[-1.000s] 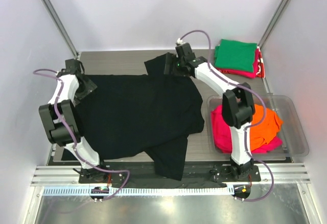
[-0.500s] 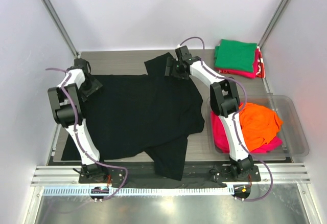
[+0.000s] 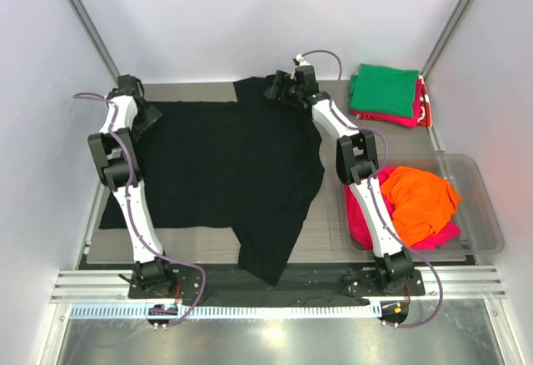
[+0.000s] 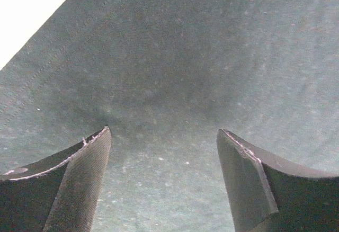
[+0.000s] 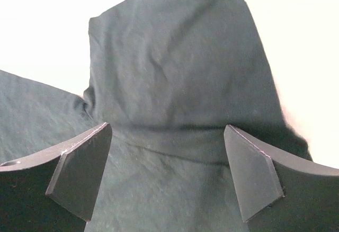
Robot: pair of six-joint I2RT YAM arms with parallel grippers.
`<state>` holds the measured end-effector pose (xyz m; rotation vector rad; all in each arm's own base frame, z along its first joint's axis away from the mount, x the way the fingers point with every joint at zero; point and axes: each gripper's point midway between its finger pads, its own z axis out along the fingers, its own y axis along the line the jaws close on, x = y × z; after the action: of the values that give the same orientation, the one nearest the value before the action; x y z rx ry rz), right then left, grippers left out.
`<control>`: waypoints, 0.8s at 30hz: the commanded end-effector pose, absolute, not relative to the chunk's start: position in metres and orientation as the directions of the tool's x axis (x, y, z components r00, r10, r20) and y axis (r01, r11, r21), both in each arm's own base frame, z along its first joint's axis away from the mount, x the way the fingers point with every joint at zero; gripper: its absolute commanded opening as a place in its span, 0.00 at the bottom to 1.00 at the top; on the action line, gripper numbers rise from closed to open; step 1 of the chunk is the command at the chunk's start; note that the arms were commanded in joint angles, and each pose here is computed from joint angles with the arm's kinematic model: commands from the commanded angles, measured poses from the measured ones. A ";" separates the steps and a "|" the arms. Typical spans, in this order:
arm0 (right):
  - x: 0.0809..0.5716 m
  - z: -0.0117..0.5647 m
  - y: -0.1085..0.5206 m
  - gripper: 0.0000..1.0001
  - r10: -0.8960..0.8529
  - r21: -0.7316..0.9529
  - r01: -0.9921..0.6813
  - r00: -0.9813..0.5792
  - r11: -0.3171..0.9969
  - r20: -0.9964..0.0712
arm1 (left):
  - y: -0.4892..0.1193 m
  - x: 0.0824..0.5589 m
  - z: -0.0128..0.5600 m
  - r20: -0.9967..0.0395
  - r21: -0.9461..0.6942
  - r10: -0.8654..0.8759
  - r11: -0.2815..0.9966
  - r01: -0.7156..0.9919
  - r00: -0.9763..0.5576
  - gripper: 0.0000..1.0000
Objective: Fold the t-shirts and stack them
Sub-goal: Flatten the tshirt out
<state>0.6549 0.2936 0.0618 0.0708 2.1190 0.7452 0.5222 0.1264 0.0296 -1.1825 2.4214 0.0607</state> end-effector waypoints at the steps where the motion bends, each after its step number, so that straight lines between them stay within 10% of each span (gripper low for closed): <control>1: 0.689 0.151 0.306 0.94 0.378 0.516 -0.399 -0.375 0.758 -0.846 | 0.110 0.540 0.027 -0.346 -0.276 -0.793 0.597 -0.753 -0.502 0.82; 13: 0.556 0.372 0.306 0.99 0.359 0.441 -0.411 -0.264 0.798 -0.895 | 0.104 0.406 0.154 -0.472 -0.320 -0.787 0.572 -0.755 -0.397 0.89; 24: 0.319 0.228 0.298 1.00 0.254 0.576 -0.277 -0.694 0.769 -0.673 | 0.149 0.216 0.096 -0.434 -0.292 -0.901 0.115 -0.950 0.024 0.85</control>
<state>0.3439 0.3183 0.3371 -0.1520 1.8440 0.9269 0.2446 0.1363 0.1093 -1.6167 2.0184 0.0911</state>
